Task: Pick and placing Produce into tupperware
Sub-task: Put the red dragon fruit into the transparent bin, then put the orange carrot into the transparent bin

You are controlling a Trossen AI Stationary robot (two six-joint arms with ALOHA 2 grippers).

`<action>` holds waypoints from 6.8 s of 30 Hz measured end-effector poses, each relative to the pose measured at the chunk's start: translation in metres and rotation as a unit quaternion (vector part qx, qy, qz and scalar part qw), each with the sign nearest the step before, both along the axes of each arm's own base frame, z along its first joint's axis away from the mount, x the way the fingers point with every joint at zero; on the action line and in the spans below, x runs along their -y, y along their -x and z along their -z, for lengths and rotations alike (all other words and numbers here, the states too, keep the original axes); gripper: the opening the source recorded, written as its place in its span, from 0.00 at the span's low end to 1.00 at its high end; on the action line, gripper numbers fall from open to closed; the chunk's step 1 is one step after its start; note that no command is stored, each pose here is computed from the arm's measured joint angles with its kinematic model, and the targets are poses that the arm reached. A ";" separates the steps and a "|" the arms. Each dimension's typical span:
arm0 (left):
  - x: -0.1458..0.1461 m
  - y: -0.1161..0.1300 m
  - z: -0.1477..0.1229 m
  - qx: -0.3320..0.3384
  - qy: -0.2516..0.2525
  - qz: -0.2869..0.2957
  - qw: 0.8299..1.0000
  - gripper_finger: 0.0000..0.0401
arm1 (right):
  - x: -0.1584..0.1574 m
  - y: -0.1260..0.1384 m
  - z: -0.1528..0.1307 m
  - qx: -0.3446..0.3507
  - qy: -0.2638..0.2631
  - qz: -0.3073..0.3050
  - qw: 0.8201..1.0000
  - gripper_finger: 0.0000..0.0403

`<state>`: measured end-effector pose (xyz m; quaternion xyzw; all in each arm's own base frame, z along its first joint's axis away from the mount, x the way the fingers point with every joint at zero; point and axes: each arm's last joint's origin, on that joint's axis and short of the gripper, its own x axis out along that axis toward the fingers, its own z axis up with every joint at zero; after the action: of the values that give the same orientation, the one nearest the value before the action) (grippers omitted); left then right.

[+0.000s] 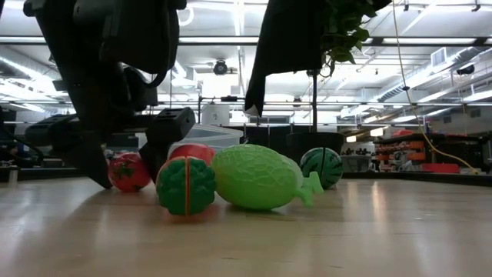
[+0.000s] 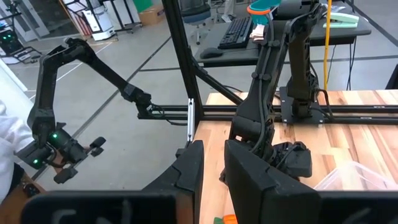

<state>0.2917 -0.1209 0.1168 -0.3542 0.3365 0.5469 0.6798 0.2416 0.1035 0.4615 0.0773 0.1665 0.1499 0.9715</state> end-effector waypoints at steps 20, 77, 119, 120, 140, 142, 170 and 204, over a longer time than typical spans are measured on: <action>0.000 0.000 0.000 0.004 0.003 -0.004 1.000 0.60 | 0.000 0.000 0.000 0.000 0.000 0.000 1.000 0.18; -0.038 0.013 -0.131 0.146 -0.125 0.140 0.971 0.64 | 0.000 0.000 -0.001 0.008 0.005 -0.002 1.000 0.18; -0.139 0.016 -0.081 -0.071 -0.054 0.244 0.966 0.62 | 0.000 0.000 -0.002 0.007 -0.004 0.000 1.000 0.18; -0.140 0.017 -0.081 -0.071 -0.054 0.241 0.966 0.63 | 0.000 0.000 -0.002 0.007 -0.004 0.000 1.000 0.18; -0.148 0.017 -0.081 -0.080 -0.050 0.252 0.963 0.68 | 0.000 0.000 -0.002 0.007 -0.004 0.001 1.000 0.18; -0.148 0.017 -0.081 -0.080 -0.050 0.252 0.963 0.68 | 0.000 0.000 -0.002 0.007 -0.004 0.000 1.000 0.18; -0.050 -0.010 -0.145 0.087 -0.060 0.353 0.930 0.68 | 0.003 0.007 -0.007 0.016 -0.009 -0.002 1.000 0.18; 0.099 -0.011 -0.095 0.301 0.223 0.098 0.922 0.60 | 0.021 0.046 -0.002 -0.059 0.042 -0.028 0.997 0.18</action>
<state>0.3029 -0.2197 0.2121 -0.6097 0.2619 0.2560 0.7029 0.1954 0.0826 0.4639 0.0404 0.2313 0.1647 0.9580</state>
